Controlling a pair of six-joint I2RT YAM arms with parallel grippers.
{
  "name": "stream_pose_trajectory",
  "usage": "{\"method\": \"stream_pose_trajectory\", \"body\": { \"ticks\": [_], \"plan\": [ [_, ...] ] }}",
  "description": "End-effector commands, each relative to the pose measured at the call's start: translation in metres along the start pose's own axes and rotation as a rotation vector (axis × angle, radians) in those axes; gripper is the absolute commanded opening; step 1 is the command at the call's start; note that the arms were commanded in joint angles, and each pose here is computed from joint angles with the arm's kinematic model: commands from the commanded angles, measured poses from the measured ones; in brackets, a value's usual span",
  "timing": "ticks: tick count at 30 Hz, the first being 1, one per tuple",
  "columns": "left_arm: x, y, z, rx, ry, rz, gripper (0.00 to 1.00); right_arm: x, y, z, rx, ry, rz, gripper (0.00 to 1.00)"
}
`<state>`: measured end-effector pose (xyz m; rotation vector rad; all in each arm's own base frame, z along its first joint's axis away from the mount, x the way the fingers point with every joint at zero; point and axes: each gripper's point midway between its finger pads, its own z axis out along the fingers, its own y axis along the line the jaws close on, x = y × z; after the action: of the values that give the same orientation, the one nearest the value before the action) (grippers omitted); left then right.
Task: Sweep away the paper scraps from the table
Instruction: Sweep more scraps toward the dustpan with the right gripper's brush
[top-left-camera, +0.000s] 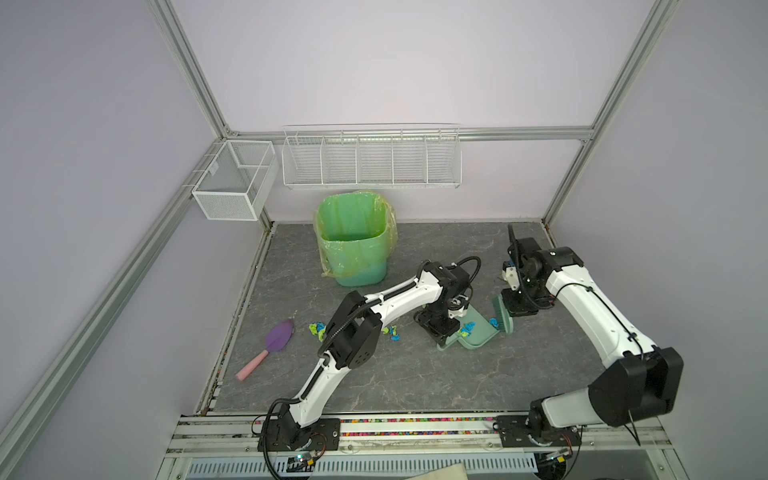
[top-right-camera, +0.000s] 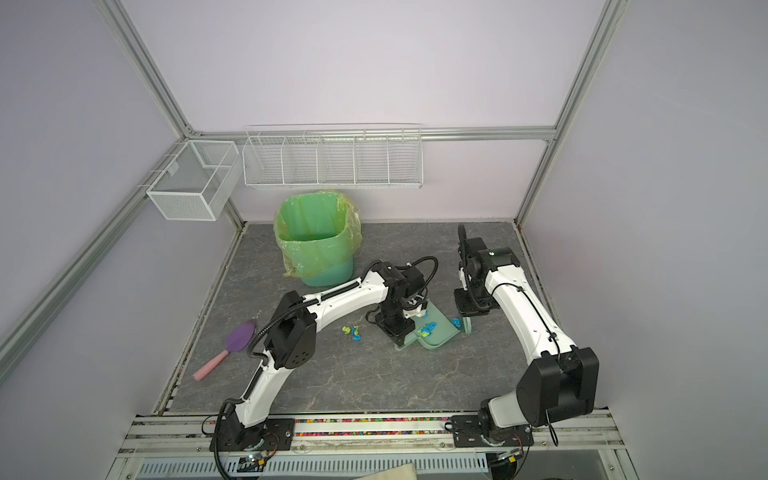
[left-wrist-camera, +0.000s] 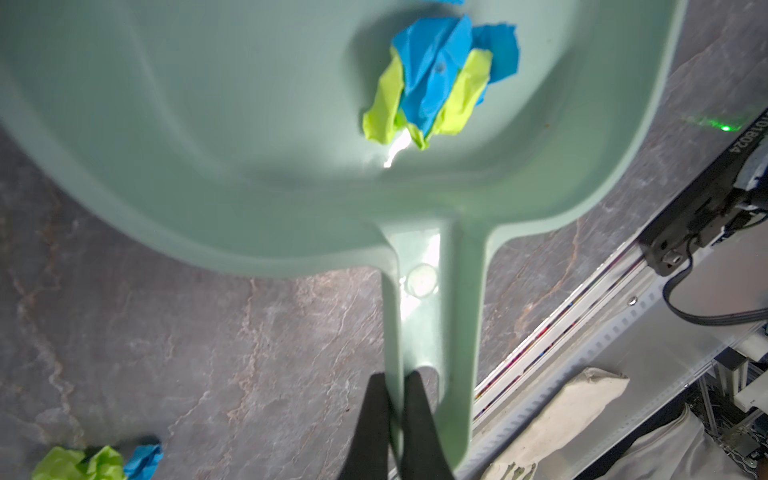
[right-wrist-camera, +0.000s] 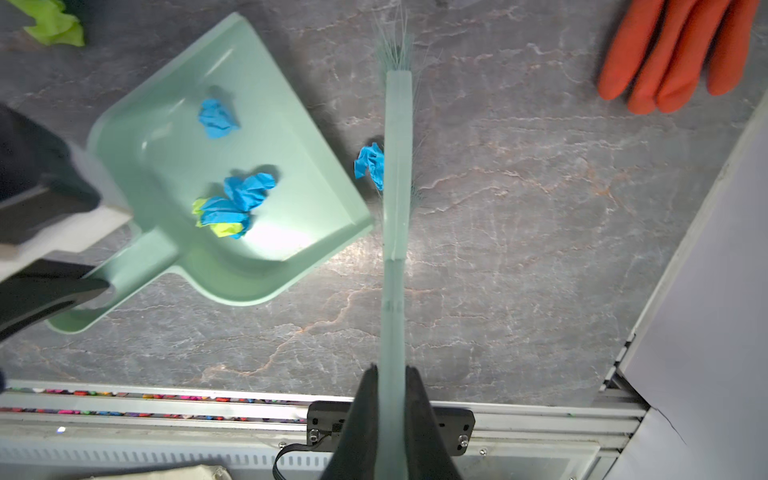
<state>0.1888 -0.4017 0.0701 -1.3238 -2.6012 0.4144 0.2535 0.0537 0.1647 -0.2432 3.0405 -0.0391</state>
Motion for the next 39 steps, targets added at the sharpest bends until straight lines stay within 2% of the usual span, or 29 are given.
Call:
{"method": "stream_pose_trajectory", "body": {
  "ticks": [1,6,16,21,28,34,39],
  "plan": [
    [-0.004,0.002,0.005,0.012,0.018,-0.009,0.0,-0.005,0.024,-0.017,-0.124,-0.076,-0.046,0.07],
    [-0.009,0.01,0.008,0.006,0.018,-0.028,0.0,-0.005,0.046,-0.051,-0.259,-0.203,-0.065,0.07],
    [-0.014,0.016,0.007,-0.011,0.015,-0.039,0.0,0.0,0.026,-0.069,-0.161,-0.292,-0.022,0.07],
    [-0.008,0.017,0.005,-0.02,0.029,-0.041,0.0,-0.002,0.008,-0.058,-0.057,-0.271,0.004,0.07],
    [0.007,0.013,-0.017,-0.035,-0.002,-0.041,0.0,-0.01,-0.007,-0.037,0.035,-0.199,-0.009,0.07],
    [0.014,0.006,-0.039,-0.038,-0.044,-0.035,0.0,-0.023,-0.01,-0.037,0.046,-0.188,-0.02,0.07],
    [0.025,0.013,-0.039,-0.076,-0.022,-0.027,0.0,-0.027,-0.009,-0.035,0.04,-0.176,-0.019,0.07]
  ]
}}
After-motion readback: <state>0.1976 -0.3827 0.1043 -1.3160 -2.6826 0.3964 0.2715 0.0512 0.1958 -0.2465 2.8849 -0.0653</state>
